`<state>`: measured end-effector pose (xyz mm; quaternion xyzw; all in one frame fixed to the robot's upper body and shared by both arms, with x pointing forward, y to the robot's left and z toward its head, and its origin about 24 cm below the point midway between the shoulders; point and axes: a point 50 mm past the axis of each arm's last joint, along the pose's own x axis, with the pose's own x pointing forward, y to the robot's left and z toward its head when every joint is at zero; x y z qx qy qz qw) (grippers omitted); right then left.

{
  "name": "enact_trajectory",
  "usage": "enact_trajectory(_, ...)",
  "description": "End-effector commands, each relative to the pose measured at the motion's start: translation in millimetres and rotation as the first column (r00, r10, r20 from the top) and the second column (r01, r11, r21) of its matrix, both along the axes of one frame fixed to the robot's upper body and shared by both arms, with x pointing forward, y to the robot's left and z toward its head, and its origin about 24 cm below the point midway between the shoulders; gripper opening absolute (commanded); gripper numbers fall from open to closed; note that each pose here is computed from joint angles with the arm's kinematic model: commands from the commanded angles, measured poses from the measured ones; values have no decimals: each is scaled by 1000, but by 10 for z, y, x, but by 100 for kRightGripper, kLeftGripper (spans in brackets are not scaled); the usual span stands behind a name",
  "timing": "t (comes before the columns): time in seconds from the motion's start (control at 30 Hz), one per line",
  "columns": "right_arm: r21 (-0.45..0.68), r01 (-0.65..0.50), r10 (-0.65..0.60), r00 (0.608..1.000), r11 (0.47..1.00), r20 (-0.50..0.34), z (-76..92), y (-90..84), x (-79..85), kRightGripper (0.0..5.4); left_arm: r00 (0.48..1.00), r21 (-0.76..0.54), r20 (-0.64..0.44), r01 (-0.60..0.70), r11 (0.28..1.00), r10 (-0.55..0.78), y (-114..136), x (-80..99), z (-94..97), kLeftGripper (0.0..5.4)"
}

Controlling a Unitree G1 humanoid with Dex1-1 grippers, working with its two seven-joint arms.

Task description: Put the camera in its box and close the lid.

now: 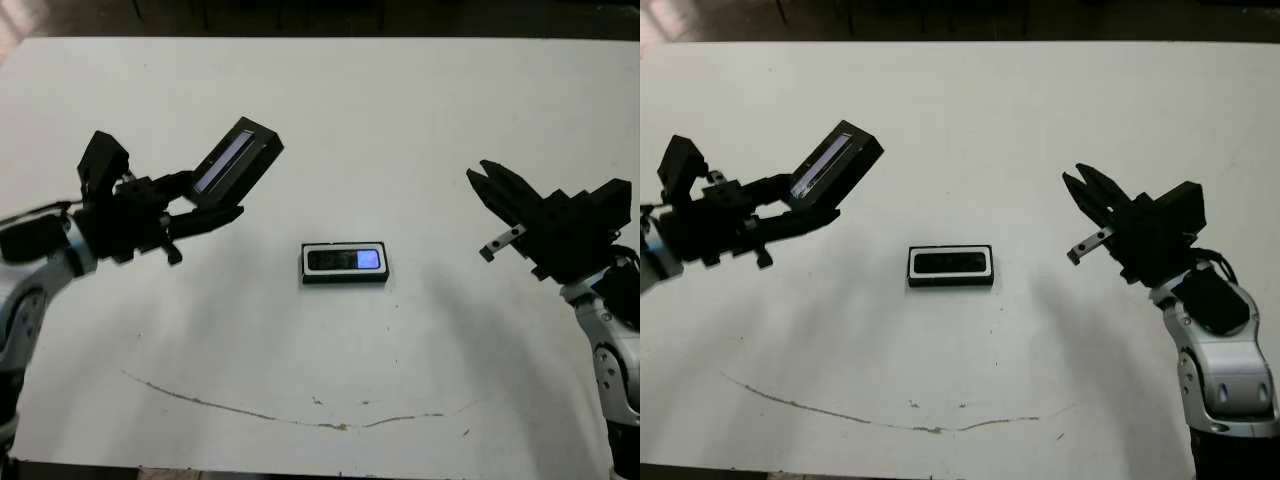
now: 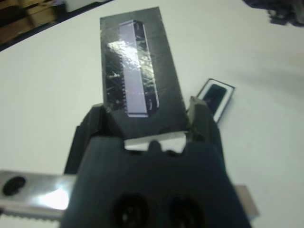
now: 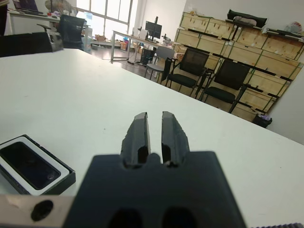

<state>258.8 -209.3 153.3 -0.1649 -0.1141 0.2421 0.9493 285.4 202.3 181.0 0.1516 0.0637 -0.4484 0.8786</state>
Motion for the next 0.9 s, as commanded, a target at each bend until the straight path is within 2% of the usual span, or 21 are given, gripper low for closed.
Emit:
enact_trajectory(0.03,-10,11,-11,999,1000,-35,-35,-38,-11,0,997,46,-23,76,996,-75,-92,78,-108,156)
enact_trajectory(0.2,-9,19,-19,999,1000,-37,-25,-57,-22,0,985,86,-58,167,982,-162,-226,210,-236,156)
enact_trajectory(0.43,-16,32,-33,999,999,-41,-24,-60,-34,0,970,186,-115,234,954,-215,-273,317,-333,156)
enact_trajectory(0.6,-27,39,-40,998,999,-44,-32,-56,-31,0,964,196,-83,266,944,-254,-321,351,-374,156)
enact_trajectory(0.9,-67,60,-62,998,996,-32,1,-70,-48,0,955,174,-41,295,940,-292,-418,303,-442,156)
